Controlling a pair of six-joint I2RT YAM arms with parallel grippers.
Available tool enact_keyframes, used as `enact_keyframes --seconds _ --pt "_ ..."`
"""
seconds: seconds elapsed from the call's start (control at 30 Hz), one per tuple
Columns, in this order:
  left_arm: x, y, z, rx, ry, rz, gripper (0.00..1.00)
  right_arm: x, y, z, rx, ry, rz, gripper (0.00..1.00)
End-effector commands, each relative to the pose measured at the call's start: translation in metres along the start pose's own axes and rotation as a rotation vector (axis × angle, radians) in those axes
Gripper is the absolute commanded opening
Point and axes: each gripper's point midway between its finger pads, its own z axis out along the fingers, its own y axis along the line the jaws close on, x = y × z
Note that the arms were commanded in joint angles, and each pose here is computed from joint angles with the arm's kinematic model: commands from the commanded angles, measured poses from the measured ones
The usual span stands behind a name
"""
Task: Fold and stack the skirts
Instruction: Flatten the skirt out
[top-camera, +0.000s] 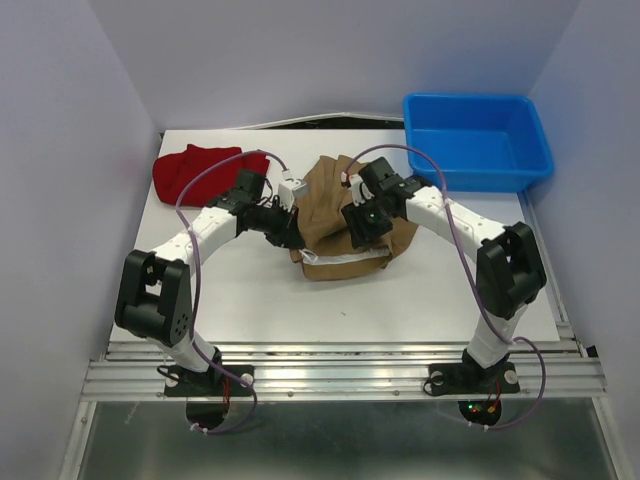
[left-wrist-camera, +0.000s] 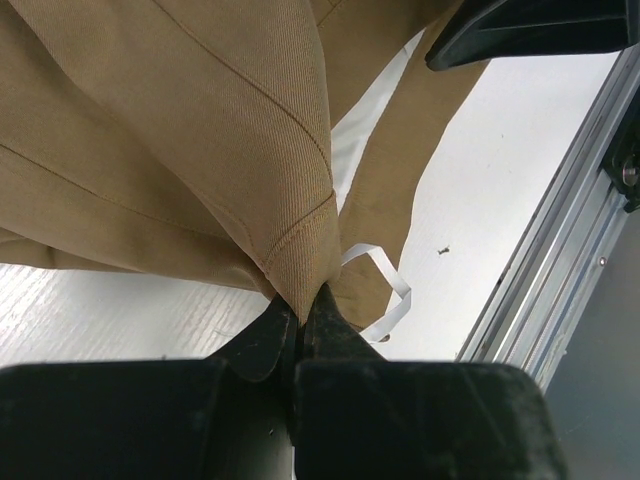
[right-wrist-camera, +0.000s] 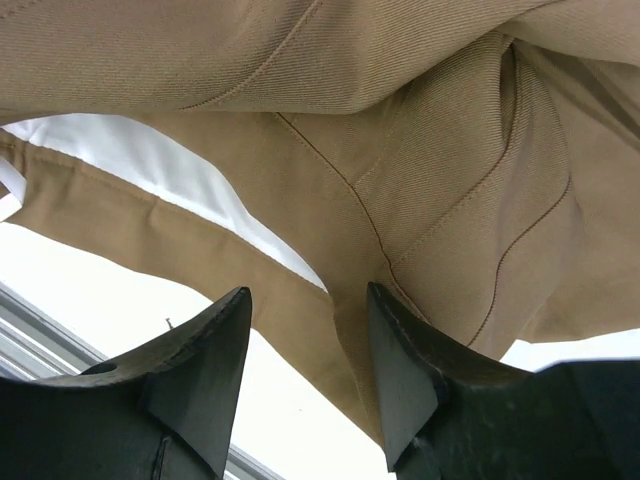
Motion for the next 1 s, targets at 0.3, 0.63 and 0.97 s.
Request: enact_keyframes --seconds 0.3,0.63,0.97 --pt "-0.014 -0.016 -0.009 0.025 -0.052 0.054 0.00 -0.040 -0.011 -0.044 0.133 -0.152 -0.014 0.60" --pt "-0.016 -0.015 -0.008 0.023 -0.051 0.058 0.00 -0.019 -0.007 -0.008 0.061 -0.028 0.011 0.57" --pt "-0.014 -0.015 -0.009 0.018 -0.050 0.058 0.00 -0.009 0.009 0.013 -0.047 0.047 0.071 0.51"
